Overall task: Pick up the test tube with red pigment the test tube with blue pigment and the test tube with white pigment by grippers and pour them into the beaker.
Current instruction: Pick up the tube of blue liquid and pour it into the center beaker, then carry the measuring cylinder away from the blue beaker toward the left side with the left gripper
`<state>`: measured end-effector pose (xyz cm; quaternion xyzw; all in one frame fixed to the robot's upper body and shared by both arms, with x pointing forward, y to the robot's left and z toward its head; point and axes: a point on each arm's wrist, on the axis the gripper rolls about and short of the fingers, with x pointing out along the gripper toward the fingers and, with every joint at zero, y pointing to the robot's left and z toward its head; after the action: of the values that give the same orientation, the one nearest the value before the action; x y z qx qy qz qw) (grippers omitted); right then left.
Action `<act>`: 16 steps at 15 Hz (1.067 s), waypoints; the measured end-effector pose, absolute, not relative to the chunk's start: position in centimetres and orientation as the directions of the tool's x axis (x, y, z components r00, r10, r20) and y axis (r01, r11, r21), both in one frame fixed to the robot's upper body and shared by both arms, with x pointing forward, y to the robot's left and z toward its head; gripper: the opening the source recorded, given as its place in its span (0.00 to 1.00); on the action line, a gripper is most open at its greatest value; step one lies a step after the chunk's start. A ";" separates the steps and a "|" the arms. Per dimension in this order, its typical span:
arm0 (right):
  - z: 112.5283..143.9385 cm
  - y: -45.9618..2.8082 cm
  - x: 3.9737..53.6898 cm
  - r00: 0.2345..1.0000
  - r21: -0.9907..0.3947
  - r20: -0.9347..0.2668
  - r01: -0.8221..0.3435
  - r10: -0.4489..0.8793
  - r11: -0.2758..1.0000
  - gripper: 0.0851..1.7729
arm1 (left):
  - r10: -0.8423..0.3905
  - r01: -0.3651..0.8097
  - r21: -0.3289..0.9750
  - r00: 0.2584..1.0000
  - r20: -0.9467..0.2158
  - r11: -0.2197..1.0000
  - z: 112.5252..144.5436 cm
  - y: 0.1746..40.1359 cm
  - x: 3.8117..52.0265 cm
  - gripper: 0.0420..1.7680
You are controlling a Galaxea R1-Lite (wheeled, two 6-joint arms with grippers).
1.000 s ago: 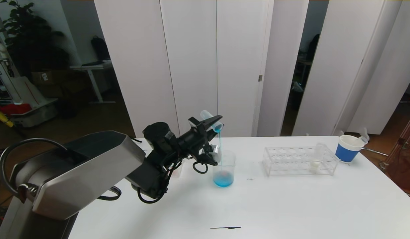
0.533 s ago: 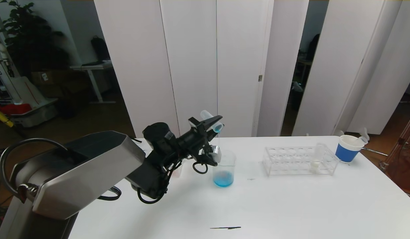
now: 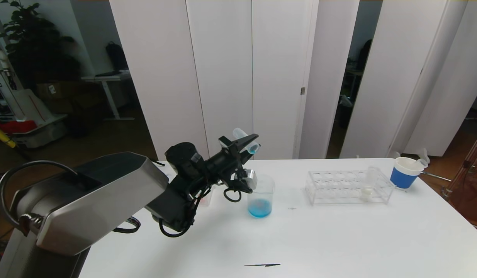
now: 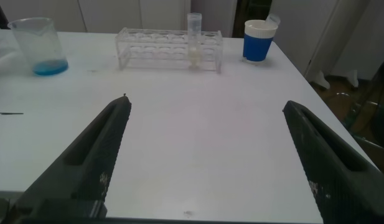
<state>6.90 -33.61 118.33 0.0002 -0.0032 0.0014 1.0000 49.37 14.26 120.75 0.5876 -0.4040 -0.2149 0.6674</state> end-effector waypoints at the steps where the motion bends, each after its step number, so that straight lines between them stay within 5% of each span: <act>1: 118.3 -33.6 6.9 1.000 0.000 0.006 -0.003 0.003 1.000 0.99 | -0.762 -0.188 0.958 0.581 0.287 0.217 120.8 14.3 49.4 0.31; 8: 118.3 -33.6 6.9 1.000 0.000 0.006 -0.003 0.003 1.000 0.99 | -0.698 -0.193 0.953 0.649 0.303 0.234 122.4 14.8 48.2 0.31; 11: 118.3 -33.6 6.9 1.000 0.000 0.006 -0.003 0.003 1.000 0.99 | -0.656 -0.106 0.947 0.697 0.289 0.304 123.5 15.5 47.5 0.31; 16: 118.3 -33.6 6.9 1.000 0.000 0.006 -0.003 0.003 1.000 0.99 | -0.370 0.138 0.789 0.921 0.120 0.599 126.0 16.7 46.7 0.31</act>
<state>6.90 -33.61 118.33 0.0002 -0.0032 0.0016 1.0000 46.70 16.74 126.02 0.4240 -0.1369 -0.1437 0.8836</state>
